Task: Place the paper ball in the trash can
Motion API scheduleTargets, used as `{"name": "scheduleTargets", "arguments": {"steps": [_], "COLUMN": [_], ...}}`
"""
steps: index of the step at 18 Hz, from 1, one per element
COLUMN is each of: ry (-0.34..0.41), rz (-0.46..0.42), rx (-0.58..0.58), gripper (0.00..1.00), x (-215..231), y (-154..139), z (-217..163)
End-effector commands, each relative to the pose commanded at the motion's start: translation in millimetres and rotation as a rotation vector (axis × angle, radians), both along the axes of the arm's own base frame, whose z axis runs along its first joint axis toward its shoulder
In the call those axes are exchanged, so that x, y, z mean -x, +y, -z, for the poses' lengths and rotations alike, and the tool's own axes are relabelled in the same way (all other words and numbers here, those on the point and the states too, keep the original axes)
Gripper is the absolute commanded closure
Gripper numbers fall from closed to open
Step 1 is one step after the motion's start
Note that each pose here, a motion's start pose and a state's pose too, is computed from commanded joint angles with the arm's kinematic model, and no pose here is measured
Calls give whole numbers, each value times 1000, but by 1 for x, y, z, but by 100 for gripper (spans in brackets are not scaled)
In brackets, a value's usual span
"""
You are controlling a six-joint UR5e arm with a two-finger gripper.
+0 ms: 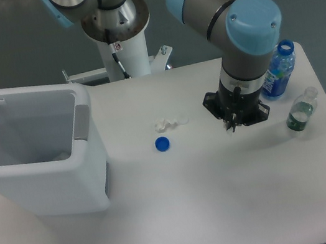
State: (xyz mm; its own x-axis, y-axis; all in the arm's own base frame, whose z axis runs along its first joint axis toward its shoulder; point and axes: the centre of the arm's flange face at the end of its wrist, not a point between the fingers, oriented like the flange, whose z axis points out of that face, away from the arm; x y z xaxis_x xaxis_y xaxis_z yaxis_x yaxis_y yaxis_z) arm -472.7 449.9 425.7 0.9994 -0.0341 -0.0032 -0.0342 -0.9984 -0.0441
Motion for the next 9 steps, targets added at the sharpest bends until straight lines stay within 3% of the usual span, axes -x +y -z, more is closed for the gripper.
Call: {"name": "scheduleTargets", "arguments": {"steps": [5,9], "ry": [20,-5], "rz": [-7,-34], "rx": [-18,-49], "gripper": [100,100], "x": [-15,-32], "y": [-5,-7], "z": [-21,-37]}}
